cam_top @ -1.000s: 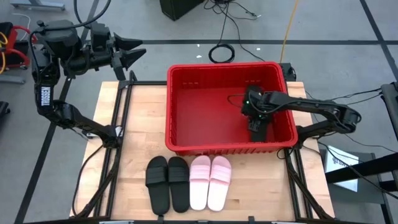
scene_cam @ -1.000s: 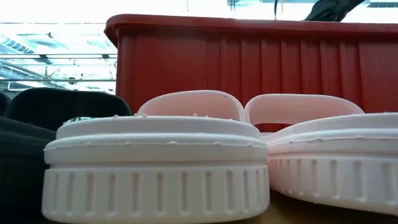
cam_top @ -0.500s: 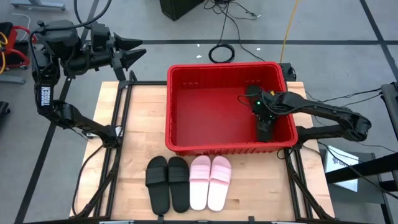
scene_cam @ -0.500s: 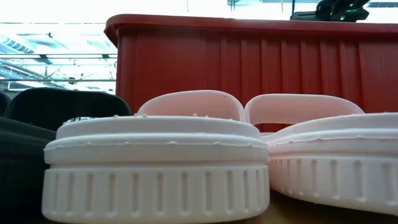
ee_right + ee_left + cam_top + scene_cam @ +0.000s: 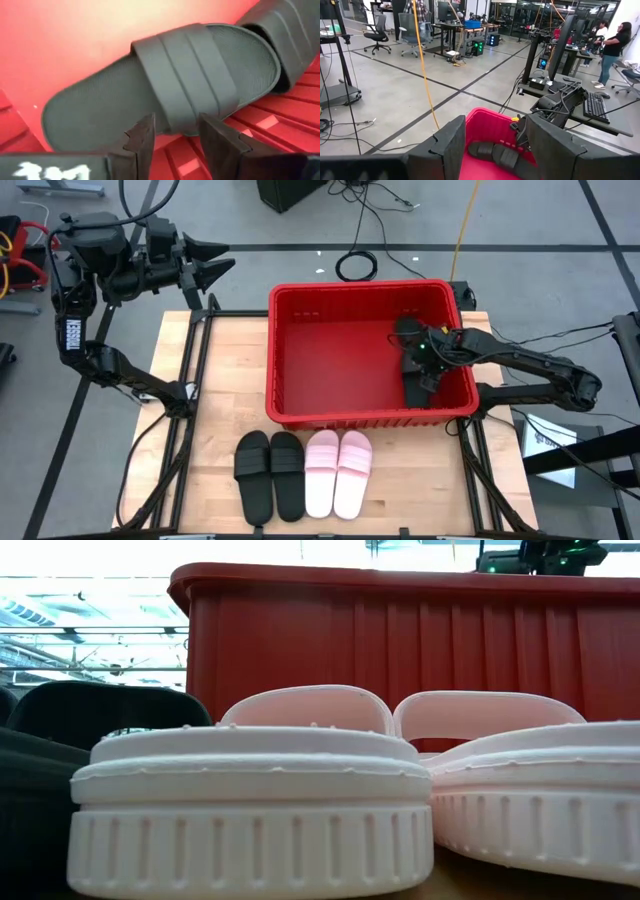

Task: Pick and place slides into bin
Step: Put the black slipper into the red bin

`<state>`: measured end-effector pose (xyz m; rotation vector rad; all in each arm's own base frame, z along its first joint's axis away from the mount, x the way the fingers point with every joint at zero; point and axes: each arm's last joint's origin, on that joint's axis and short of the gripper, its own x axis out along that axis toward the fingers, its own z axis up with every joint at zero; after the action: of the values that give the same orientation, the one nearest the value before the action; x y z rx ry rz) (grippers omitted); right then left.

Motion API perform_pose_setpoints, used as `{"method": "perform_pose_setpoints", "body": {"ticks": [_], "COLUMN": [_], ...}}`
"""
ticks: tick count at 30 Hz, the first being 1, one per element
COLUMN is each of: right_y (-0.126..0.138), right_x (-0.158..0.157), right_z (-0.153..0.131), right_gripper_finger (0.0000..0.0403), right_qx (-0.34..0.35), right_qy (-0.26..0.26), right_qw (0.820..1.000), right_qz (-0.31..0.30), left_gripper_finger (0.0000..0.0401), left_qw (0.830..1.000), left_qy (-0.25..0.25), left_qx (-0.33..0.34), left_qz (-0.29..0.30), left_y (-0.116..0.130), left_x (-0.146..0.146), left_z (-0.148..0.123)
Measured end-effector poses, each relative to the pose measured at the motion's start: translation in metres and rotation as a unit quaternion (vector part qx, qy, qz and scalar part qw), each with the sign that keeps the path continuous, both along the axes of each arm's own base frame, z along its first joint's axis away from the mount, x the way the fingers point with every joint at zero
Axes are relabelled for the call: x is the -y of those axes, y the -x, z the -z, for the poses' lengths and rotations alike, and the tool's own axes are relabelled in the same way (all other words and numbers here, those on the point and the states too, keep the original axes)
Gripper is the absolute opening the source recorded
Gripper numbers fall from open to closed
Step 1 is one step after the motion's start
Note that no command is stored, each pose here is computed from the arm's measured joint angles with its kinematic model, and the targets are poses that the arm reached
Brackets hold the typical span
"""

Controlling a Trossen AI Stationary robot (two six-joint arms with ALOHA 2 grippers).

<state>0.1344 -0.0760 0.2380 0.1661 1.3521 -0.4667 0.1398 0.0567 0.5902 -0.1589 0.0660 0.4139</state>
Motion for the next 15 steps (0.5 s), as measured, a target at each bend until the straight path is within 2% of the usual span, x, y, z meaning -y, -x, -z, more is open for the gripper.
{"method": "perform_pose_setpoints", "body": {"ticks": [5,11,15], "right_y": [-0.009,-0.027,-0.035], "right_x": [0.005,0.016,0.027], "right_z": [-0.003,-0.011,-0.008], "right_gripper_finger": [0.0141,0.0141,0.0141], "right_qx": [0.054,0.146,0.163], "right_qy": [0.022,0.079,0.077], "right_qw": [0.998,0.986,0.983], "right_qz": [0.013,-0.001,0.029], "left_gripper_finger": [0.0205,0.0205,0.0205], "left_qw": [1.000,1.000,1.000], "left_qy": [0.007,0.007,0.007], "left_qx": [0.000,0.000,0.001], "left_qz": [-0.001,-0.001,-0.001], "left_y": [0.000,0.000,0.000], "left_x": [0.000,0.000,0.000], "left_z": [0.000,0.000,0.000]}}
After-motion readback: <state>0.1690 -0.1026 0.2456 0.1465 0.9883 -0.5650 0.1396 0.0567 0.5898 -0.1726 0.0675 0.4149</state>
